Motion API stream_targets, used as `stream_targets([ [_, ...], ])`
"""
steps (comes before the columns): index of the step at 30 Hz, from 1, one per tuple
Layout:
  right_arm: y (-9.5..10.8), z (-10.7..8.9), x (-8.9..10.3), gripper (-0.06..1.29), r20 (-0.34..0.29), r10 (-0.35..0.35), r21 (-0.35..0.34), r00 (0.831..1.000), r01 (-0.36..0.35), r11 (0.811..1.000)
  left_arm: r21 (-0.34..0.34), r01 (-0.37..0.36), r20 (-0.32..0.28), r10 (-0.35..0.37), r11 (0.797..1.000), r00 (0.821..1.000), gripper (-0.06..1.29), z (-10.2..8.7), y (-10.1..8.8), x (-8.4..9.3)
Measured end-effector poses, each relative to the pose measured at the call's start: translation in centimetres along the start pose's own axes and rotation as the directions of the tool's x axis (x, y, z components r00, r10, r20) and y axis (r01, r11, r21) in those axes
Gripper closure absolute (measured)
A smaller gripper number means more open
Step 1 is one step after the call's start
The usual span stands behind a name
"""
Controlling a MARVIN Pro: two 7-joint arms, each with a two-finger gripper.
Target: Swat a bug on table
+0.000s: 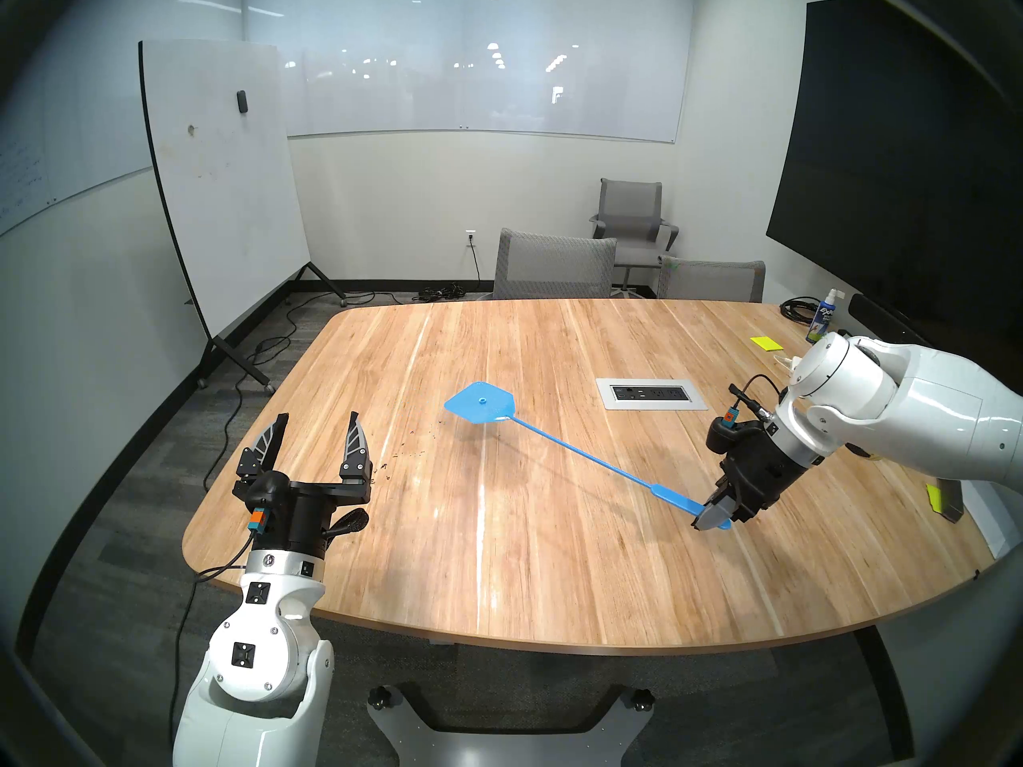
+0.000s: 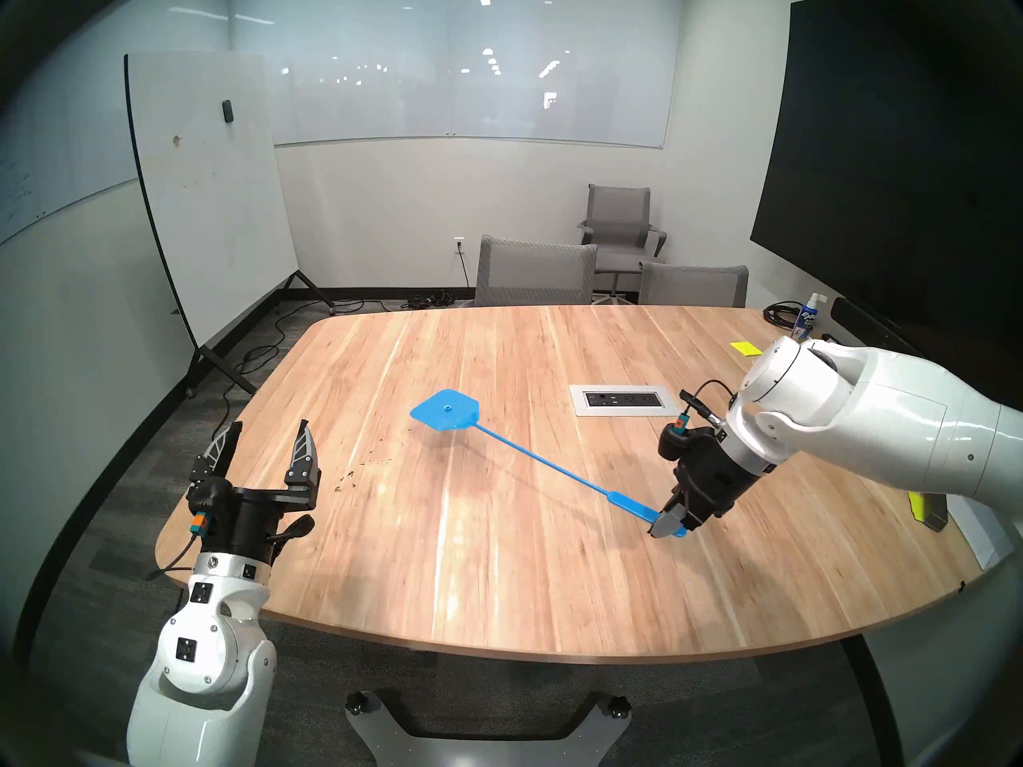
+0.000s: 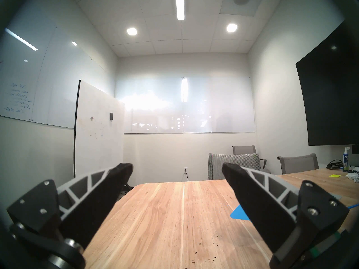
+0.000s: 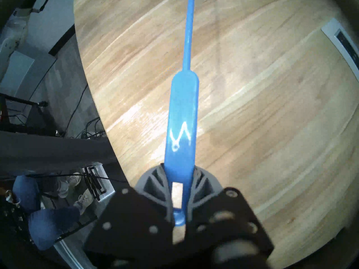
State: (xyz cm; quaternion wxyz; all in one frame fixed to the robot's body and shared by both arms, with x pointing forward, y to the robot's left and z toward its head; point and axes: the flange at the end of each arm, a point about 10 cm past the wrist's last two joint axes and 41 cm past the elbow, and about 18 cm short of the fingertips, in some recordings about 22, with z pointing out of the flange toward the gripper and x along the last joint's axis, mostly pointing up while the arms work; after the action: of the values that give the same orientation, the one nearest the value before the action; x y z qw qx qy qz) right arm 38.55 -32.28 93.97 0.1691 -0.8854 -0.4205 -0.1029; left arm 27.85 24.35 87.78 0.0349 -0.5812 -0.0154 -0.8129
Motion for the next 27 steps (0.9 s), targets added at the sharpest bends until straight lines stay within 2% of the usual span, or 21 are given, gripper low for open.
stream_targets([
  [6,1.3,-0.7,-2.5,1.16,-0.015,0.079,-0.023,0.997,-0.079,0.997,0.000,0.000,0.000,0.000,1.000,1.000,-0.02,0.0,0.0,0.0],
  [15,3.1,-0.5,-6.8,1.16,-0.041,0.197,-0.041,0.979,-0.199,0.979,0.000,0.000,0.000,0.000,1.000,1.000,-0.02,0.0,0.0,0.0],
  [20,3.5,0.0,-8.4,1.16,-0.062,0.223,-0.043,0.973,-0.226,0.973,0.000,0.000,0.000,0.000,1.000,1.000,-0.02,0.0,0.0,0.0],
  [27,3.3,1.1,-9.8,1.16,-0.078,0.220,-0.047,0.972,-0.224,0.973,0.000,0.000,0.000,0.000,1.000,1.000,-0.02,0.0,0.0,0.0],
])
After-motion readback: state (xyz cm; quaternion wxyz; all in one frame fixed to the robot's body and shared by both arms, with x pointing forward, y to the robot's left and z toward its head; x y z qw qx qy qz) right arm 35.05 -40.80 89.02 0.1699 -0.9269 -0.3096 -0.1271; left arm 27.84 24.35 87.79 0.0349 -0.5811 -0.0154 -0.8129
